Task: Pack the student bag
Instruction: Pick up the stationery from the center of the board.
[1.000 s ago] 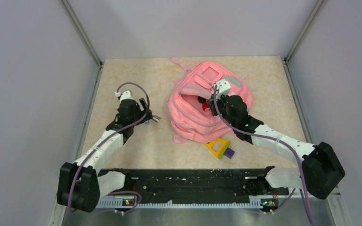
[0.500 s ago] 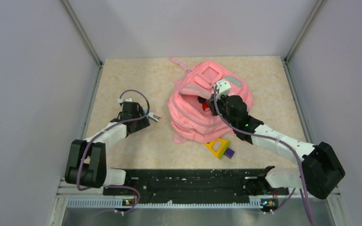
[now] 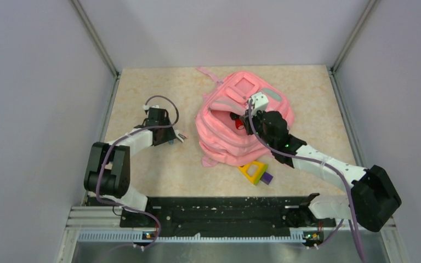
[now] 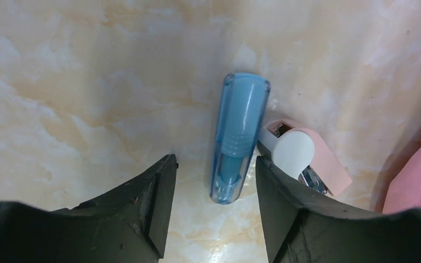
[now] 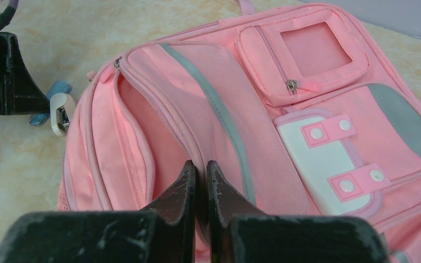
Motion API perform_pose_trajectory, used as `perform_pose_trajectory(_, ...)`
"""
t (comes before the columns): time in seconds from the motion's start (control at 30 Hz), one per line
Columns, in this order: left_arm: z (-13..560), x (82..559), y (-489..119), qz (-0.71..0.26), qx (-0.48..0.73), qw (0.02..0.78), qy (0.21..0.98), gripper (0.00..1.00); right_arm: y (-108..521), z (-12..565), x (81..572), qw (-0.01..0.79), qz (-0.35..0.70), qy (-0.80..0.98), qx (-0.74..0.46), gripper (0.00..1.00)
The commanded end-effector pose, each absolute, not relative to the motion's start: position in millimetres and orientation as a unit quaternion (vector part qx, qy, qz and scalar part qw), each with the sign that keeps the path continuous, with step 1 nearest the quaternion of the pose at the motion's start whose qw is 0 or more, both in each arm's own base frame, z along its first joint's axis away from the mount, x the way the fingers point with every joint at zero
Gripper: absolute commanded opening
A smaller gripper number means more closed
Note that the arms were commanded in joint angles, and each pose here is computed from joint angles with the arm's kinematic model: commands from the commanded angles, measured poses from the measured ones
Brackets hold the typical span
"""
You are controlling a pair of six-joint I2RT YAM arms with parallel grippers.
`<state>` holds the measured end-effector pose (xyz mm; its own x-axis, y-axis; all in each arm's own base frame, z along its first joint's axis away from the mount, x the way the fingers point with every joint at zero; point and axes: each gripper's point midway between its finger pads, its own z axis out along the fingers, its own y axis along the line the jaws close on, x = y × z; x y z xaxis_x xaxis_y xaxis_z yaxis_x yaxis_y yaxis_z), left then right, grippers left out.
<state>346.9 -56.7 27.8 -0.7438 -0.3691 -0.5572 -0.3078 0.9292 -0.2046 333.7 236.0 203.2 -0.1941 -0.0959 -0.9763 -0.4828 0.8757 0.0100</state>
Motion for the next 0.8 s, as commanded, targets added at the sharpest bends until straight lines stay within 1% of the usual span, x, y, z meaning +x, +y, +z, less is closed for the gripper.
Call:
perform_pose_trajectory(0.0,28,356,-63,-0.025,-0.155,0.306,0.939,0.59,232,235,343,0.649,0.163,0.726,-0.160,0.00)
perform_pose_trajectory(0.1,30,357,-64,0.016,-0.139,0.304,0.942,0.55,234,235,343,0.648,0.167,0.725,-0.161,0.00)
perform_pose_trajectory(0.17,29,358,-67,0.019,-0.134,0.303,0.943,0.51,234,235,342,0.649,0.169,0.725,-0.160,0.00)
perform_pose_trajectory(0.3,17,353,-65,0.034,-0.138,0.275,0.951,0.45,235,234,342,0.647,0.172,0.725,-0.160,0.00)
perform_pose_trajectory(0.37,10,351,-67,0.032,-0.140,0.262,0.954,0.39,234,234,341,0.648,0.172,0.725,-0.160,0.00)
perform_pose_trajectory(0.43,6,348,-67,0.030,-0.145,0.256,0.955,0.32,232,233,340,0.647,0.170,0.726,-0.159,0.00)
perform_pose_trajectory(0.5,6,347,-68,0.025,-0.152,0.261,0.953,0.24,231,234,339,0.649,0.169,0.725,-0.158,0.00)
perform_pose_trajectory(0.63,23,346,-65,0.018,-0.161,0.291,0.943,0.15,230,235,338,0.650,0.168,0.724,-0.158,0.00)
perform_pose_trajectory(0.67,28,344,-63,0.018,-0.163,0.299,0.940,0.13,230,235,338,0.649,0.169,0.724,-0.158,0.00)
perform_pose_trajectory(0.77,57,342,-63,0.000,-0.167,0.336,0.927,0.12,229,238,337,0.651,0.170,0.723,-0.157,0.00)
